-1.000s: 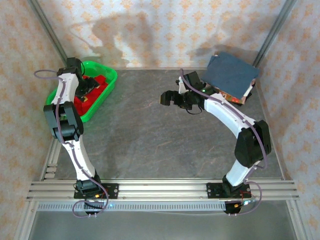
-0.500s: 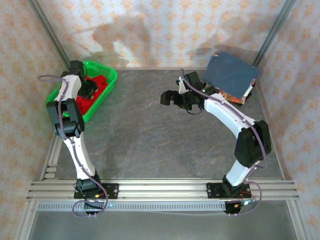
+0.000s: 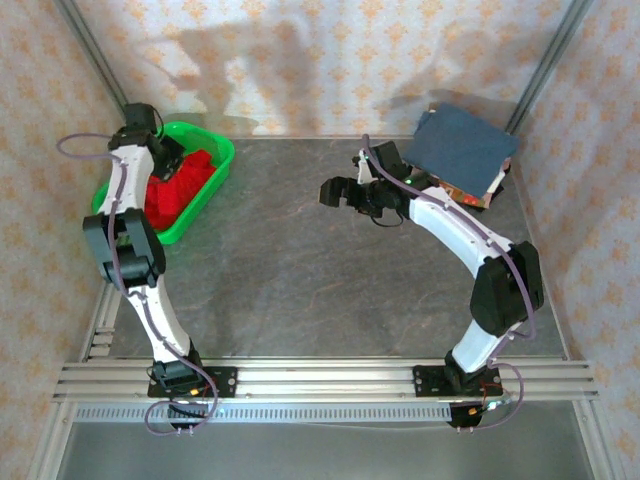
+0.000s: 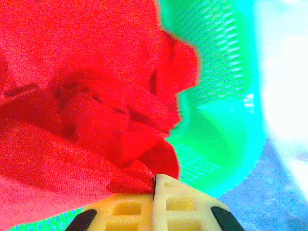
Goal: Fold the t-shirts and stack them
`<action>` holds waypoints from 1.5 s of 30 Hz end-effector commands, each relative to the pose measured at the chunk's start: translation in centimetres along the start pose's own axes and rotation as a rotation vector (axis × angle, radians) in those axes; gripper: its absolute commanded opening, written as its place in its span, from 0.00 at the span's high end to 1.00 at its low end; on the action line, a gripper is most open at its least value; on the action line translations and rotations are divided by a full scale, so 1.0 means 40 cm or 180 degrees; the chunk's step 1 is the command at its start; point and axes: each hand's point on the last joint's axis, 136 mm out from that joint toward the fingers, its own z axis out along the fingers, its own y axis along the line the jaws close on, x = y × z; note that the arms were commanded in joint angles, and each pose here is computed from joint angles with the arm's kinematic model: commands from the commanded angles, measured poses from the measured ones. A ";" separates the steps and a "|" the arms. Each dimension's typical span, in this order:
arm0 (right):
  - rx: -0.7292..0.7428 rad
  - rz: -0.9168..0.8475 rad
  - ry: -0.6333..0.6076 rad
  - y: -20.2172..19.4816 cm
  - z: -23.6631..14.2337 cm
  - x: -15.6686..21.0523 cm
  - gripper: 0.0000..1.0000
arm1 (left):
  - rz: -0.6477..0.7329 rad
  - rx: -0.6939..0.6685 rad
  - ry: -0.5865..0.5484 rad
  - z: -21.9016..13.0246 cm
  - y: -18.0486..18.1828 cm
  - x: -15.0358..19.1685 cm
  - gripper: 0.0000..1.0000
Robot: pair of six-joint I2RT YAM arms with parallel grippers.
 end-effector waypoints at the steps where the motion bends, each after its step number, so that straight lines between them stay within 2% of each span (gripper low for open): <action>1: -0.0143 -0.0041 -0.0163 0.038 -0.027 -0.028 0.01 | 0.0239 0.0775 -0.0598 -0.243 -0.177 -0.081 1.00; 6: -0.0159 -0.0050 -0.0210 0.040 -0.023 -0.040 0.01 | 0.0402 0.1561 -0.0927 -0.454 -0.331 -0.082 1.00; 10: -0.0224 0.0067 -0.0307 0.049 -0.031 -0.073 0.01 | 0.0704 0.2369 -0.1253 -0.684 -0.493 -0.056 1.00; 14: -0.0289 0.0156 -0.0486 0.050 -0.050 -0.108 0.01 | 0.0784 0.3089 -0.1454 -0.880 -0.593 -0.015 1.00; 20: -0.0206 0.0247 -0.0678 0.006 -0.095 -0.139 0.01 | 0.0688 0.4087 -0.1336 -1.072 -0.700 0.080 1.00; 23: -0.0135 0.0324 -0.0816 -0.029 -0.131 -0.157 0.01 | 0.0723 0.4429 -0.1096 -1.118 -0.753 0.163 1.00; 25: -0.0092 0.0375 -0.0903 -0.052 -0.154 -0.167 0.01 | 0.0773 0.4513 -0.0868 -1.101 -0.784 0.220 1.00; 30: 0.0080 0.0548 -0.1114 -0.131 -0.217 -0.179 0.01 | 0.1088 0.4331 -0.0279 -0.982 -0.849 0.408 1.00; 35: 0.0261 0.0841 -0.1239 -0.226 -0.260 -0.157 0.01 | 0.1479 0.4107 0.0392 -0.853 -0.892 0.666 1.00; 38: 0.0343 0.0945 -0.1246 -0.265 -0.266 -0.133 0.01 | 0.1632 0.3866 0.0828 -0.731 -0.894 0.834 1.00; 41: 0.0455 0.1027 -0.1221 -0.300 -0.266 -0.104 0.01 | 0.1735 0.3793 0.1113 -0.669 -0.889 0.968 1.00; 43: 0.0502 0.1048 -0.1205 -0.316 -0.266 -0.086 0.01 | 0.1767 0.3726 0.1215 -0.639 -0.887 1.021 1.00; 45: 0.0553 0.1062 -0.1230 -0.331 -0.275 -0.071 0.01 | 0.1695 0.3769 0.1275 -0.637 -0.900 1.038 1.00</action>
